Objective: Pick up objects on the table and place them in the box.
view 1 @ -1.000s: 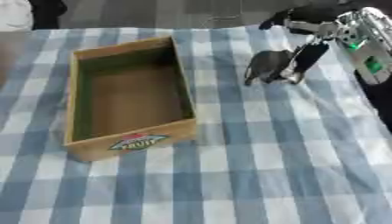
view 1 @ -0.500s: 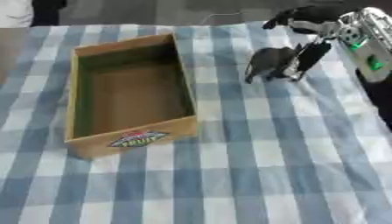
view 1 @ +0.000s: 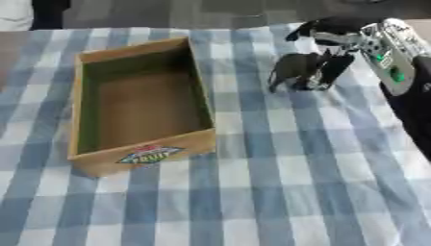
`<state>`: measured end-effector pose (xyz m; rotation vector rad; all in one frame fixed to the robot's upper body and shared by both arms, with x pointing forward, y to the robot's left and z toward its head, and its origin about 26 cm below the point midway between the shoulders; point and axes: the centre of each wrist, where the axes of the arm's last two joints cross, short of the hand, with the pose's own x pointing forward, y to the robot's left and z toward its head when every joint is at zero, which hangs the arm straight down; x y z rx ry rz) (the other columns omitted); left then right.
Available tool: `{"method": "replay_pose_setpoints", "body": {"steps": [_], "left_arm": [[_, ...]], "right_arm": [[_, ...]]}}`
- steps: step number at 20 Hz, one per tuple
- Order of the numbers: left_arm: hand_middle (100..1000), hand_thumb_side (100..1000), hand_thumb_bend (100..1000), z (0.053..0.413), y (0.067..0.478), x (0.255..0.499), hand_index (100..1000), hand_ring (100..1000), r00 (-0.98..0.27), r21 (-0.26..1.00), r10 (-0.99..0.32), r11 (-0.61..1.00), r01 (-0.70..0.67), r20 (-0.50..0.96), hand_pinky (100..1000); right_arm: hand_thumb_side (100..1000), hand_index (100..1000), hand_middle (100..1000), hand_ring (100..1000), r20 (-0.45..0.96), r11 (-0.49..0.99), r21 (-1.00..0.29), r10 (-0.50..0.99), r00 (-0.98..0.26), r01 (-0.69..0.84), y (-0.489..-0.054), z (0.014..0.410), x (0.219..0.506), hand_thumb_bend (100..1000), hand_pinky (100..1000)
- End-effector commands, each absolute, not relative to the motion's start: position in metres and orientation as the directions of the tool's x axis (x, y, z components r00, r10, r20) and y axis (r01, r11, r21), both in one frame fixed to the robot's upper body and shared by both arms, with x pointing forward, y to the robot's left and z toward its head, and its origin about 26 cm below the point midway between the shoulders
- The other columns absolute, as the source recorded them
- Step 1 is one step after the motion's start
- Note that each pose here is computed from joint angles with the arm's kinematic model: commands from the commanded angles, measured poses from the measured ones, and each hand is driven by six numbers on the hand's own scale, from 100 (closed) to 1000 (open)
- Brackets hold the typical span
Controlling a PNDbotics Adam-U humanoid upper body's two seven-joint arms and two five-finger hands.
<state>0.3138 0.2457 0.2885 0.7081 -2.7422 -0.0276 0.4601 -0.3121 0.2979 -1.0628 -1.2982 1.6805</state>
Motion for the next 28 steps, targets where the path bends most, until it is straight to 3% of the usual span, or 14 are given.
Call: {"method": "replay_pose_setpoints", "body": {"steps": [1,10,25,28], "left_arm": [[937,778,100,0.298,0.244,0.309,964,988,-0.846,0.089,-0.468,0.883,-0.462,0.255,940],[937,775,100,0.298,0.244,0.309,959,988,-0.847,0.089,-0.467,0.883,-0.461,0.254,939],[928,770,100,0.299,0.244,0.309,952,987,-0.849,0.075,-0.464,0.884,-0.461,0.251,939],[927,769,100,0.299,0.244,0.309,950,986,-0.849,0.071,-0.464,0.884,-0.462,0.252,939]], "right_arm": [[272,957,883,960,-0.192,-0.215,-0.976,0.916,-0.353,-0.027,-0.320,0.316,0.454,538,862],[283,909,830,959,-0.198,-0.216,-0.976,0.923,-0.331,-0.019,-0.318,0.315,0.456,495,863],[171,808,731,943,-0.210,-0.233,-0.972,0.932,-0.296,-0.043,-0.316,0.305,0.461,428,862],[149,760,667,931,-0.203,-0.225,-0.973,0.934,-0.292,-0.043,-0.315,0.304,0.462,423,859]]}}
